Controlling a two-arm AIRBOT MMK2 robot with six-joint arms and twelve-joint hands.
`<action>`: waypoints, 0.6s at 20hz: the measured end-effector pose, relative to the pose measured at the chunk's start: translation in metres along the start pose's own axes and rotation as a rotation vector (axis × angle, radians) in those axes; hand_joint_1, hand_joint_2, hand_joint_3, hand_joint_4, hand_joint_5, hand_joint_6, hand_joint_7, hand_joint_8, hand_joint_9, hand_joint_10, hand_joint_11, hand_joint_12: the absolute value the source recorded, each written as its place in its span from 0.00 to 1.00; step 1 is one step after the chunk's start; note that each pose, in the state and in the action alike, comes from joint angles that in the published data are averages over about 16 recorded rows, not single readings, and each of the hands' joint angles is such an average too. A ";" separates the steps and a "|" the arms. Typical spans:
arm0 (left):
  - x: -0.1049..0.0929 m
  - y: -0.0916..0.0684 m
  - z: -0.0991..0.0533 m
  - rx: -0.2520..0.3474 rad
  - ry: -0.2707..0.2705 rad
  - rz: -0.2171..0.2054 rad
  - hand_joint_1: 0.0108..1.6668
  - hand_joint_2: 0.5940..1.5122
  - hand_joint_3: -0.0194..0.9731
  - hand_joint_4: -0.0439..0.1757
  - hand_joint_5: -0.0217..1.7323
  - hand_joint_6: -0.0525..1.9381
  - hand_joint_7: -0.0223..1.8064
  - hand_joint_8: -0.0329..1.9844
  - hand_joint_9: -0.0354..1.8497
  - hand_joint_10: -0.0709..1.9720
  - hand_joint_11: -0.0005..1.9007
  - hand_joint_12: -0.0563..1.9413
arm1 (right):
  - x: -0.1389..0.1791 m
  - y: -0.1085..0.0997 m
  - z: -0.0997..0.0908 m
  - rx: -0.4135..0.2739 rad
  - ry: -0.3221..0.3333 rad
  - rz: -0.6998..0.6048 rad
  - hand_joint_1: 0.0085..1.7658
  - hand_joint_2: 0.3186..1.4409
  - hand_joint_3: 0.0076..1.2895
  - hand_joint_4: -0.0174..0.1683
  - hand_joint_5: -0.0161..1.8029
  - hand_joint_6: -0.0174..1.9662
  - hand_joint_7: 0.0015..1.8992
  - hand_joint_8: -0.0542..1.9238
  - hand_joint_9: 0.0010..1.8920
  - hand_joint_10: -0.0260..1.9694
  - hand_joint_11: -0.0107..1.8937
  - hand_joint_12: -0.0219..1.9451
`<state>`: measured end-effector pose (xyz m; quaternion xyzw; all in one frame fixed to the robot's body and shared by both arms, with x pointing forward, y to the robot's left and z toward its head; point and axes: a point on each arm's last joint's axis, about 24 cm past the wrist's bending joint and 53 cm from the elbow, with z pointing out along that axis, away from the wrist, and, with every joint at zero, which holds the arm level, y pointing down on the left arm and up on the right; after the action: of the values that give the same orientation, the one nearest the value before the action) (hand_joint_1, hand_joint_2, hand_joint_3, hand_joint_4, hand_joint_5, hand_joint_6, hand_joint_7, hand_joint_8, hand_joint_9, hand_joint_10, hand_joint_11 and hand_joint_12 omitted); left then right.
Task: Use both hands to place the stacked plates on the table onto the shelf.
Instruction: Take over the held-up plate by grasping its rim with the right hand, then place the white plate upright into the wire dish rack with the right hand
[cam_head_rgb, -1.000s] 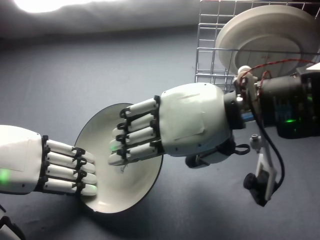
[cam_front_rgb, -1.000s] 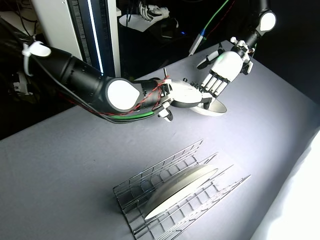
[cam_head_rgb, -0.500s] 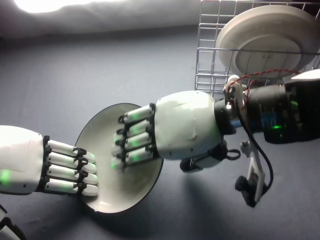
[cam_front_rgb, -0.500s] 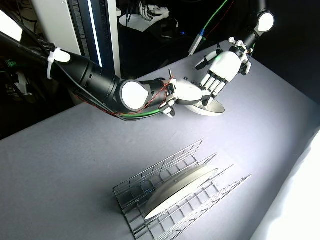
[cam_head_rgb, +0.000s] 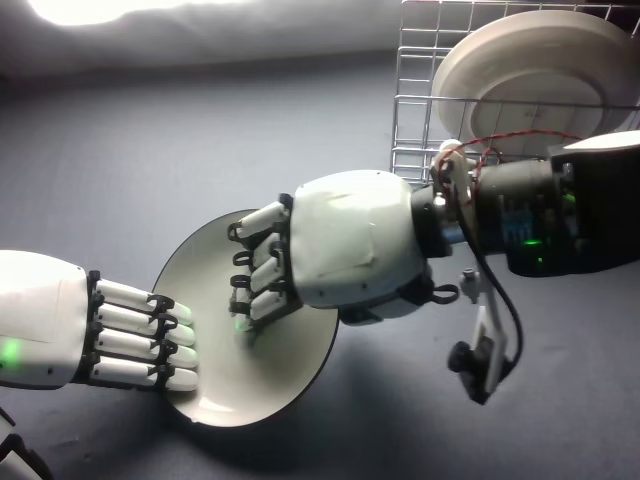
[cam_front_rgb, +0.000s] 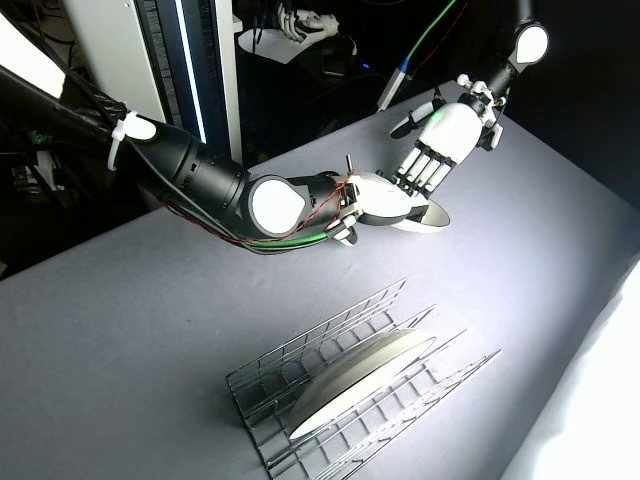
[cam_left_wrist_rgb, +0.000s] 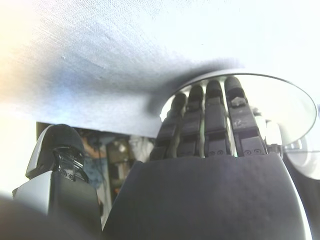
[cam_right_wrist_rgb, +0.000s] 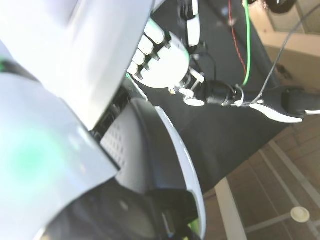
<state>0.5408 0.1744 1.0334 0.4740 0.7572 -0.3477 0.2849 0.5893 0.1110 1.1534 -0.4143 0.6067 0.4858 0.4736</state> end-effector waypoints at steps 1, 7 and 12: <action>0.000 0.000 0.000 0.000 -0.001 0.000 0.01 0.54 0.04 0.15 0.04 0.01 0.04 0.01 0.06 0.04 0.01 0.11 | -0.002 0.001 0.001 -0.004 -0.006 0.003 0.71 0.60 0.00 0.11 0.32 0.03 0.31 0.04 0.31 0.04 0.14 0.60; -0.010 -0.001 -0.002 0.004 -0.017 0.009 0.01 0.54 0.04 0.15 0.04 0.01 0.05 0.01 0.06 0.03 0.01 0.12 | -0.012 0.005 0.006 -0.021 -0.039 0.016 0.76 0.58 0.00 0.10 0.44 0.16 0.44 0.12 0.44 0.18 0.32 0.58; -0.036 -0.006 -0.008 0.014 -0.068 0.028 0.01 0.55 0.04 0.17 0.05 0.02 0.06 0.01 0.07 0.04 0.01 0.12 | -0.018 0.006 0.004 -0.023 -0.058 0.030 0.77 0.57 0.00 0.08 0.48 0.26 0.49 0.21 0.50 0.33 0.43 0.53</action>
<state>0.5478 0.1605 1.0670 0.4743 0.7378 -0.3651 0.3120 0.5882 0.1169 1.1719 -0.3964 0.5932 0.5117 0.4787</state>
